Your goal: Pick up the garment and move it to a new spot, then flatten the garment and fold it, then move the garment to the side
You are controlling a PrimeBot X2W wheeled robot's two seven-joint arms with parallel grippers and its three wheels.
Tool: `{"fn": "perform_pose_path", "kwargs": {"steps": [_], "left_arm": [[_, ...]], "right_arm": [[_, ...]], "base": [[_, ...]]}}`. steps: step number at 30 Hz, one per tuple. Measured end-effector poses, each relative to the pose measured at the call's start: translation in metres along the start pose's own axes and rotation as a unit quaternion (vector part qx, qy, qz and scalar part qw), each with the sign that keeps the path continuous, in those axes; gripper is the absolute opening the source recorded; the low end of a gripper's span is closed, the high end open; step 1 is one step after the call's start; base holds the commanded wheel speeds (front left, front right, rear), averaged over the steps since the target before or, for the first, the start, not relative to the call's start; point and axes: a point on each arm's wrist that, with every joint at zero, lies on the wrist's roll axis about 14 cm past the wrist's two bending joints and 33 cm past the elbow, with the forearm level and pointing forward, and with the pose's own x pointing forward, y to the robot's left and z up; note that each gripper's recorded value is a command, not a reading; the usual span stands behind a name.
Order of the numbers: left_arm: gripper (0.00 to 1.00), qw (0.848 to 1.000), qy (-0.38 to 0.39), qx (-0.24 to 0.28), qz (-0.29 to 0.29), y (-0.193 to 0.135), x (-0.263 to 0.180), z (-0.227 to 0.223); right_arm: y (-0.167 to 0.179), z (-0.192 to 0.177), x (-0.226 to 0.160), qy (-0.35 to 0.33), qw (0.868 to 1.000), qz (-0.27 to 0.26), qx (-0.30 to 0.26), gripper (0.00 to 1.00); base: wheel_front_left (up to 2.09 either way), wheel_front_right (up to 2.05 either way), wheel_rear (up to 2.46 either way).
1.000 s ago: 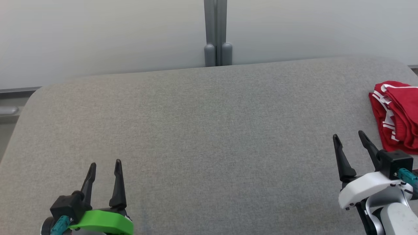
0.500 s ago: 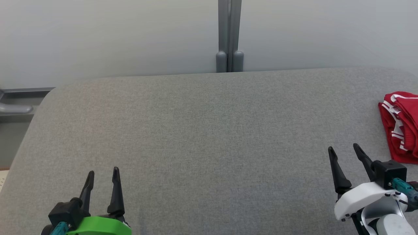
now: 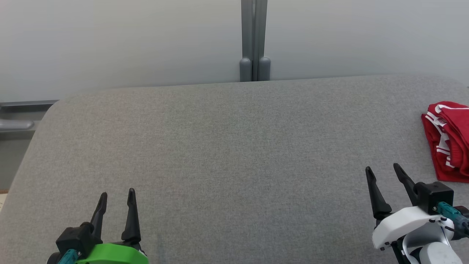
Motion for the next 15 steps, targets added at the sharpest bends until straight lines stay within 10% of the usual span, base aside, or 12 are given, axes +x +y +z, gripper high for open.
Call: {"fn": "perform_pose_path", "kwargs": {"steps": [7,8,15], "left_arm": [[1.0,1.0,0.005,0.001,-0.001,0.0,0.001,-0.003],[0.0,1.0,0.006,0.0,0.0,0.0,0.0,-0.004],[0.0,0.999,0.049,-0.007,0.014,0.006,-0.011,-0.03]], "right_arm": [[0.003,-0.003,0.001,0.004,1.0,0.002,0.005,1.0],[0.003,-0.004,0.001,0.006,1.0,0.002,0.006,0.0],[0.009,-0.037,-0.01,0.054,0.998,-0.001,0.025,0.0]], "base": [[0.0,0.0,0.0],[0.0,0.0,0.0],[0.0,0.0,0.0]]}}
